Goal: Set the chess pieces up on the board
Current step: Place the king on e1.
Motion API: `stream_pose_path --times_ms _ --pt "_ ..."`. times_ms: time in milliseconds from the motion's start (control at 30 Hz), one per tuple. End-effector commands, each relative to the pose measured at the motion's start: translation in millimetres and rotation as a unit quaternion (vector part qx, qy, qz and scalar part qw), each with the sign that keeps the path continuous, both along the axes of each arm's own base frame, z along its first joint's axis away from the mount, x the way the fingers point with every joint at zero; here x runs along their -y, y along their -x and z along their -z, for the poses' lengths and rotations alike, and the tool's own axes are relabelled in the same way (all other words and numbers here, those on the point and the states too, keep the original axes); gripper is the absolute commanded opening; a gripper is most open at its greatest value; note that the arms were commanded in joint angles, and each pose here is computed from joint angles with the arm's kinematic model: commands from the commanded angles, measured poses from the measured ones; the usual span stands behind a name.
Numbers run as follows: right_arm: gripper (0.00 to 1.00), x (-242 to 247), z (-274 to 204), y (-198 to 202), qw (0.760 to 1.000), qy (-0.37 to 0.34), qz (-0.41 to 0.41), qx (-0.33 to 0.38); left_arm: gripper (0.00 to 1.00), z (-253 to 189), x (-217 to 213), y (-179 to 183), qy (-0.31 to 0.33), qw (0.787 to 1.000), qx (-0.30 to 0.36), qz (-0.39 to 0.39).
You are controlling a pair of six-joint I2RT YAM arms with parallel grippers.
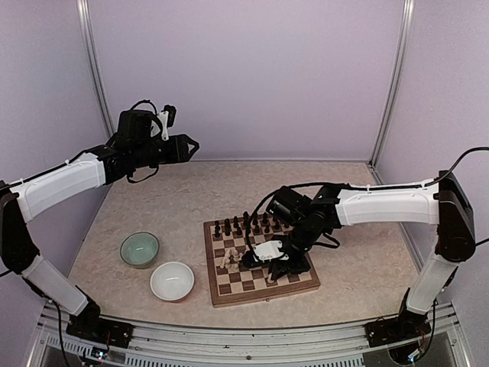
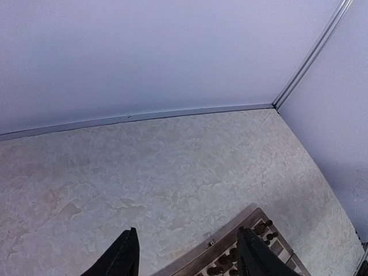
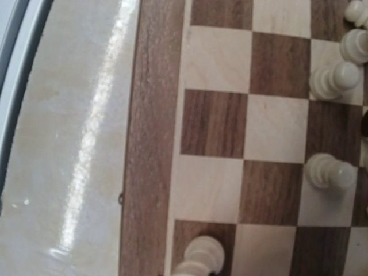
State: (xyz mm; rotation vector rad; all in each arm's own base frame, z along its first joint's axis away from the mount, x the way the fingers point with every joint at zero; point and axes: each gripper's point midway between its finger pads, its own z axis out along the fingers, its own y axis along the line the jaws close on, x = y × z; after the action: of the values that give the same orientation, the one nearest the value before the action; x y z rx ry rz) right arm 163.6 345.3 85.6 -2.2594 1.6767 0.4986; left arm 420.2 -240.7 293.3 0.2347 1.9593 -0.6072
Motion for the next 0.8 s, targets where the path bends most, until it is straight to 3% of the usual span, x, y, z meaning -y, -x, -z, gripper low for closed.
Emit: stream_pose_path --times_ms 0,167,433,667,767 --pt "0.02 0.0 8.6 4.1 1.000 0.007 0.001 -0.014 0.58 -11.4 6.7 0.0 0.004 1.000 0.011 0.012" --pt "0.04 0.5 10.9 4.2 1.000 0.011 0.003 -0.016 0.58 -11.0 6.9 0.1 0.003 1.000 0.010 0.013" --pt "0.23 1.4 12.1 2.1 1.000 0.015 0.012 -0.015 0.59 -11.0 7.2 0.3 0.003 1.000 0.009 0.014" --pt "0.37 -7.4 -24.9 -15.8 0.999 -0.020 0.028 -0.010 0.59 -10.5 7.9 0.7 0.003 1.000 0.009 0.015" --pt "0.37 -15.1 -41.2 -33.0 0.998 -0.043 0.047 -0.002 0.59 -9.2 7.7 -0.5 0.002 1.000 0.008 0.014"
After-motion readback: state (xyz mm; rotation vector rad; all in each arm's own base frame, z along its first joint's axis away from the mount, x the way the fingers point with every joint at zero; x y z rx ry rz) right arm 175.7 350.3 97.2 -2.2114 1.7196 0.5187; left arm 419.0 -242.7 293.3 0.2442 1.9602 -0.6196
